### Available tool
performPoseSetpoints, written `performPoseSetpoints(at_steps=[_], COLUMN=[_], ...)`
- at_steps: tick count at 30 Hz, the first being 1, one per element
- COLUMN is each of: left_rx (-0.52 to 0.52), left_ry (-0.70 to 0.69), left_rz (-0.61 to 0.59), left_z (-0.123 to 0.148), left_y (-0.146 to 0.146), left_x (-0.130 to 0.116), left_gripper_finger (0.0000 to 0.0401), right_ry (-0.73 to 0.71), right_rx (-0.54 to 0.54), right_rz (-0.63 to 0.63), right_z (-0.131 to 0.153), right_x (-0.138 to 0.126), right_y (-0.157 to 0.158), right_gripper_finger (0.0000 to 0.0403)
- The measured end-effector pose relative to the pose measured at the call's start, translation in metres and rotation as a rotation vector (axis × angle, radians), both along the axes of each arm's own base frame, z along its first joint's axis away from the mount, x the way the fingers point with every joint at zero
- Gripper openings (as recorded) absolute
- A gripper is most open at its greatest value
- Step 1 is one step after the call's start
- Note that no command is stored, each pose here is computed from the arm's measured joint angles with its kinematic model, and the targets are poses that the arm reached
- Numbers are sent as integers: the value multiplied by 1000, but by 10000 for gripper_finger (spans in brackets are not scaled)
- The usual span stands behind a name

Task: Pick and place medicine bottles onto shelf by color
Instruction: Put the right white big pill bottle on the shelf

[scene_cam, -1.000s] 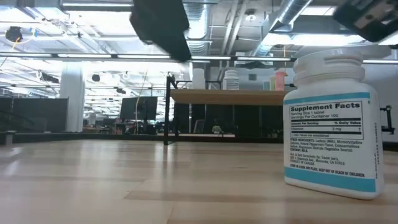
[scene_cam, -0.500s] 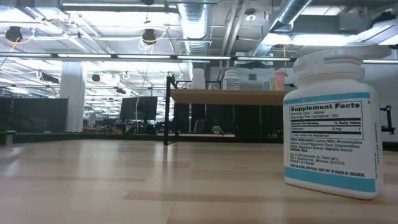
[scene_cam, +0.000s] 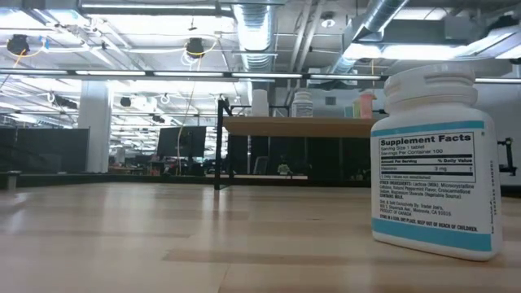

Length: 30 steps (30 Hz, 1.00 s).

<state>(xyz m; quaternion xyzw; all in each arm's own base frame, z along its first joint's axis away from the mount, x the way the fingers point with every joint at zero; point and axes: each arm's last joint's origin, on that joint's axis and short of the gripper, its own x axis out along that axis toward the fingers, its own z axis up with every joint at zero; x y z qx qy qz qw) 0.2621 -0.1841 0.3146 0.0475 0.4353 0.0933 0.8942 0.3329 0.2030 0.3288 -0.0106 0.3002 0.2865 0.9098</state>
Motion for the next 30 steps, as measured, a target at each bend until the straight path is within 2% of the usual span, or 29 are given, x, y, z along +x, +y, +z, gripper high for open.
performPoseSetpoints(at_steps=[4, 10, 16, 21, 30], left_rx=[22, 44, 52, 91, 105], left_ry=[-54, -132, -138, -84, -44], left_rz=[-4, -11, -15, -1, 46], left_z=[21, 41, 44, 41, 38], left_y=[4, 9, 10, 15, 19], left_x=[-25, -51, -56, -61, -67], left_gripper_finger=[247, 247, 247, 247, 247], right_ry=[14, 67, 197, 384, 640], right_rx=[-11, -89, -216, -312, -342], right_rz=[-22, -7, 46, 55, -63], right_z=[-2, -32, -46, -59, -66], right_x=[6, 27, 45, 50, 39], right_y=[-7, -3, 7, 10, 4], right_gripper_finger=[244, 244, 244, 244, 244])
